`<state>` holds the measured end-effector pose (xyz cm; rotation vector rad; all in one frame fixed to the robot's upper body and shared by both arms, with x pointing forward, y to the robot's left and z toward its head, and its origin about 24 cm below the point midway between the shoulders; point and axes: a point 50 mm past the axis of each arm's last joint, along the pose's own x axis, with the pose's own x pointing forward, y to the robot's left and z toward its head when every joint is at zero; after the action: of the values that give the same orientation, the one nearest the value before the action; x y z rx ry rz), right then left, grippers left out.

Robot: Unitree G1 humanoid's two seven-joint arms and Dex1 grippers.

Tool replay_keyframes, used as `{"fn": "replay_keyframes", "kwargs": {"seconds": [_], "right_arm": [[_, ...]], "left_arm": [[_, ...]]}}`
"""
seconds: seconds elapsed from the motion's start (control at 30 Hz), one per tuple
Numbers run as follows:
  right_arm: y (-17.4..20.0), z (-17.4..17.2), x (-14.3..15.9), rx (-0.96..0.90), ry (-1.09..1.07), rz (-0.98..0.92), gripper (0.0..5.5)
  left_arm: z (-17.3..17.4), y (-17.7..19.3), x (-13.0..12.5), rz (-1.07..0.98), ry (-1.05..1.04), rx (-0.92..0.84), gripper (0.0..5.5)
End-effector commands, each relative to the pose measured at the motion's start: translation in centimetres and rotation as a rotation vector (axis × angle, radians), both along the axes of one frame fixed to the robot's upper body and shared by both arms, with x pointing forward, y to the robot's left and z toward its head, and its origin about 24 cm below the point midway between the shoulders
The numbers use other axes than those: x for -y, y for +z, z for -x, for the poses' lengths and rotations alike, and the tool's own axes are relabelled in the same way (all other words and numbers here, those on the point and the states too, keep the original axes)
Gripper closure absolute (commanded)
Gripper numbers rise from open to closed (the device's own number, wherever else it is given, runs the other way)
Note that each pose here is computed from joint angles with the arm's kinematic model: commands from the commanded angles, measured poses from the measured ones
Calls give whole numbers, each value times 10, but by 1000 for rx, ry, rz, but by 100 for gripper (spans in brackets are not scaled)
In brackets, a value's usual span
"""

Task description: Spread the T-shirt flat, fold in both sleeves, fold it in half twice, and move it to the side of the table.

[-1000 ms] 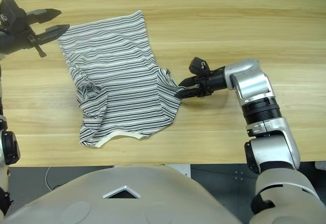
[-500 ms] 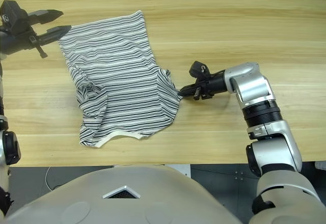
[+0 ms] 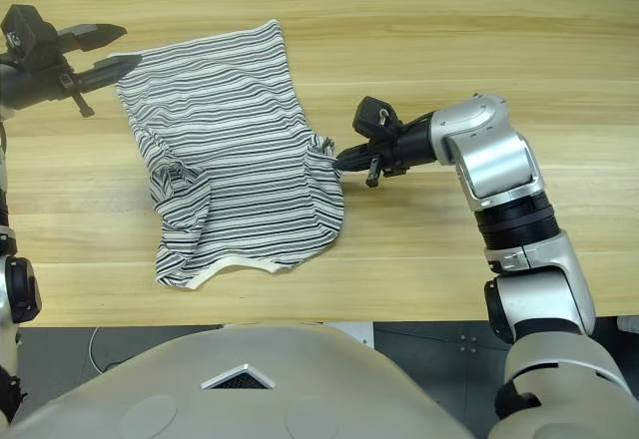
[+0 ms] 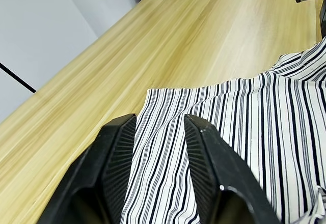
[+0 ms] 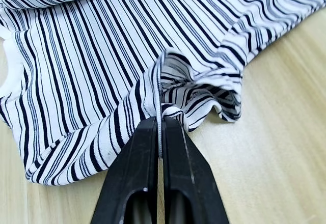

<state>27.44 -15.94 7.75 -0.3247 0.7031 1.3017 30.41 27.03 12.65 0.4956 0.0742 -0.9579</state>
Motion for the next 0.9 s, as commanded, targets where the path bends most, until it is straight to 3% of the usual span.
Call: {"fn": "replay_keyframes", "kwargs": {"seconds": [0.03, 0.37, 0.6, 0.77, 0.9], "right_arm": [[10, 2, -1, 38, 15, 14, 537], [16, 18, -43, 44, 181, -48, 537], [-1, 23, -87, 7, 291, -80, 537], [-18, 18, -93, -27, 270, -61, 537], [-20, 11, -89, -12, 243, -49, 470]], "left_arm": [[0, 0, 3, -26, -33, -2, 375], [3, -2, 3, -28, -49, -9, 375], [4, -8, 5, -25, -58, -22, 375], [4, -10, 5, -21, -59, -27, 375], [4, -10, 3, -23, -56, -30, 375]]}}
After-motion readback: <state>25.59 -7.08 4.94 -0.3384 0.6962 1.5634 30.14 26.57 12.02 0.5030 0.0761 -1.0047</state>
